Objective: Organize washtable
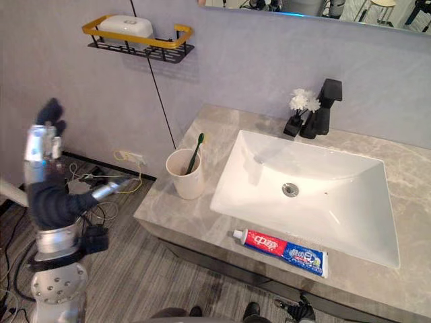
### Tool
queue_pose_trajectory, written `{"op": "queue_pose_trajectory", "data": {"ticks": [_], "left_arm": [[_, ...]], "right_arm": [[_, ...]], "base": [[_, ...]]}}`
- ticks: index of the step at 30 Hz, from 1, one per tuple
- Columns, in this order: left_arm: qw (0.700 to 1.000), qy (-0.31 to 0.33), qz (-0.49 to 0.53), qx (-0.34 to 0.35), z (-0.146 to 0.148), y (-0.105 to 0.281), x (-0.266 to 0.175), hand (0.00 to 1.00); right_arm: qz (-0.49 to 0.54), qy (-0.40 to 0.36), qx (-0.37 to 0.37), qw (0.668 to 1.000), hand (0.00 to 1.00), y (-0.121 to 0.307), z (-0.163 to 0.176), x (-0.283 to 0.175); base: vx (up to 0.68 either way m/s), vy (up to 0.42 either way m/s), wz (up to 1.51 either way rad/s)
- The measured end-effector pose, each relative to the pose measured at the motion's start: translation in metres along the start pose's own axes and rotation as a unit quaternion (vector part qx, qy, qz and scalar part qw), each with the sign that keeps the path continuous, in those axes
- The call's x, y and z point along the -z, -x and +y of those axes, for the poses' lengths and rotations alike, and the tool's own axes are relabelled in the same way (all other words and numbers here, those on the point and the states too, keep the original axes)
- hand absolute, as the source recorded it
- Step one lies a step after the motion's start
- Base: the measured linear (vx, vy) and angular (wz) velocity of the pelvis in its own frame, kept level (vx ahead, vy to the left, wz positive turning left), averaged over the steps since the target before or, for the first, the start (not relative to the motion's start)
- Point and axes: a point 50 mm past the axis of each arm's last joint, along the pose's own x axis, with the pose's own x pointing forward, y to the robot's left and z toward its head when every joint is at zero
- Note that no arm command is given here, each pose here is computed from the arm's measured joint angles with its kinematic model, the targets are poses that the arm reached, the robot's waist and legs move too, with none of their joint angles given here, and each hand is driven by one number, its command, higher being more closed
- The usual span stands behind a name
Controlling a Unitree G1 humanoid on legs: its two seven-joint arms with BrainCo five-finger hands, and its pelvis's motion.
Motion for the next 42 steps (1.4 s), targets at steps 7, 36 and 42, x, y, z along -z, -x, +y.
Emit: {"op": "queue_pose_trajectory", "data": {"ticks": [7,36,42], "left_arm": [[0.99,0.044,-0.018,0.132,-0.045,-0.004,0.005,0.0],[0.899,0.002,0.135,0.417,-0.149,0.071,0.07,0.0],[0.901,0.009,0.137,0.411,-0.151,0.07,0.069,0.0]], "right_arm": [[0.008,0.009,0.0,1.0,0.0,0.001,-0.002,0.003],[0.006,0.003,0.04,0.999,0.0,-0.001,-0.021,-0.003],[0.007,0.003,0.041,0.999,0.0,-0.001,-0.022,-0.003]], "base": [[-0.01,0.01,-0.14],[0.0,0.021,-0.05],[-0.01,0.023,0.06]]}}
